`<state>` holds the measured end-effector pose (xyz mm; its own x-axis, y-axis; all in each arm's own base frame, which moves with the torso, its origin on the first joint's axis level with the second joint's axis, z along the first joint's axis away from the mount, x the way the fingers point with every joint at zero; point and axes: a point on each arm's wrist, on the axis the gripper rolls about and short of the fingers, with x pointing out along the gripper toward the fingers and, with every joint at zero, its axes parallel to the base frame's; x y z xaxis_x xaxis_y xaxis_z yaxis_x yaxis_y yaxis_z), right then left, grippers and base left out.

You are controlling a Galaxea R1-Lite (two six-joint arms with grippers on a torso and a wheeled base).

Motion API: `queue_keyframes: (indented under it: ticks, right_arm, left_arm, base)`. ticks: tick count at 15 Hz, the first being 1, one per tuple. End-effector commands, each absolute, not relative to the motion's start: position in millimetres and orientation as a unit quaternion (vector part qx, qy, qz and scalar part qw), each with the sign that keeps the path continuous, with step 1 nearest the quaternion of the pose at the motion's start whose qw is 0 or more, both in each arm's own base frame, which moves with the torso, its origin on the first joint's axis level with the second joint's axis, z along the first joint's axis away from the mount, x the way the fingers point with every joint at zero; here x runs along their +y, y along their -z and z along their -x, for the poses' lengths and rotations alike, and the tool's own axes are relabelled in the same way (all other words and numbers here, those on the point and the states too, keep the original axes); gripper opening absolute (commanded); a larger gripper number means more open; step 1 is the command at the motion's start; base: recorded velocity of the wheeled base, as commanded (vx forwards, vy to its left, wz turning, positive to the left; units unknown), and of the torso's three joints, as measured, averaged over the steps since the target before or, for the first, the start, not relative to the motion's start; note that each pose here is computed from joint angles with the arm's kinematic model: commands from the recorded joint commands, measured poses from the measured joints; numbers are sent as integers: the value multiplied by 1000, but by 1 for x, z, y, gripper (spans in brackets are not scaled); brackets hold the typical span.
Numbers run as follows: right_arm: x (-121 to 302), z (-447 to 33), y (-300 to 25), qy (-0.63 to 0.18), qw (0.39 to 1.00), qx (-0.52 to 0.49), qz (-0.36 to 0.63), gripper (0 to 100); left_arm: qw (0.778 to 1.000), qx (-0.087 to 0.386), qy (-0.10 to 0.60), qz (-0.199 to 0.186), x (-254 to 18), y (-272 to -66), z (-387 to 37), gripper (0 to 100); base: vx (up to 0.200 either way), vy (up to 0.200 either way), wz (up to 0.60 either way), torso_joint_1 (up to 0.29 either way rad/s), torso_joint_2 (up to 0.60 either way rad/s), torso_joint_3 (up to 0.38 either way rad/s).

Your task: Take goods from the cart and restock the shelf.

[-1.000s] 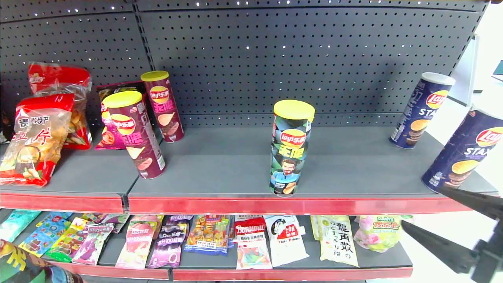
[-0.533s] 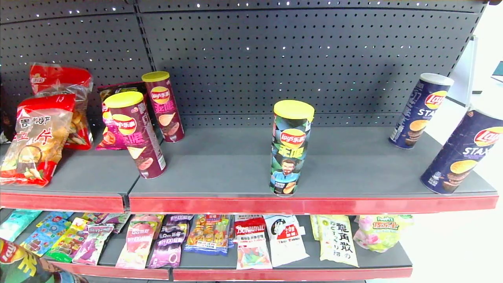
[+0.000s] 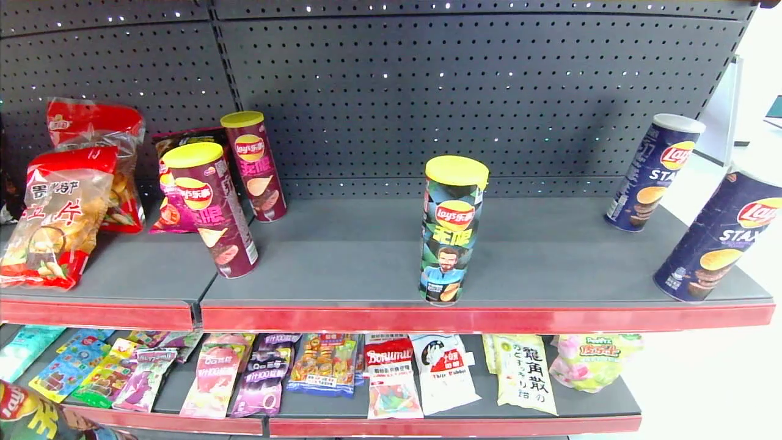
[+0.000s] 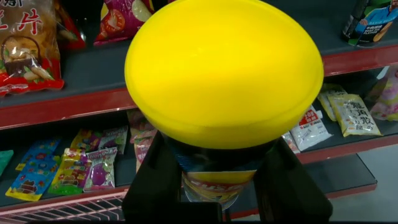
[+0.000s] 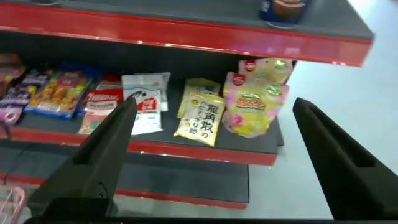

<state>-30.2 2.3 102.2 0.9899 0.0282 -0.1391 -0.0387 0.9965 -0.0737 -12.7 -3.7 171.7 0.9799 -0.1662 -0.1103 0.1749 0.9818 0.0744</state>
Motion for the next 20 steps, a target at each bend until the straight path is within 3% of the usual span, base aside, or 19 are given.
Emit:
queue_keyframes:
  ticks: [1,4,20]
  right_arm:
    - [-2,34,-87,31,998,48,26,100]
    - [3,28,-84,-65,997,8,28,100]
    - [1,23,-76,-21,1000,1,-3,100]
  left_arm:
    - [994,43,87,-43,-4,-167,17,0]
    - [994,33,90,-43,-4,-161,23,0]
    - [994,20,93,-44,-4,-161,26,0]
  base:
    - [0,0,0,0,0,0]
    - [0,0,0,0,0,0]
    - [0,0,0,0,0,0]
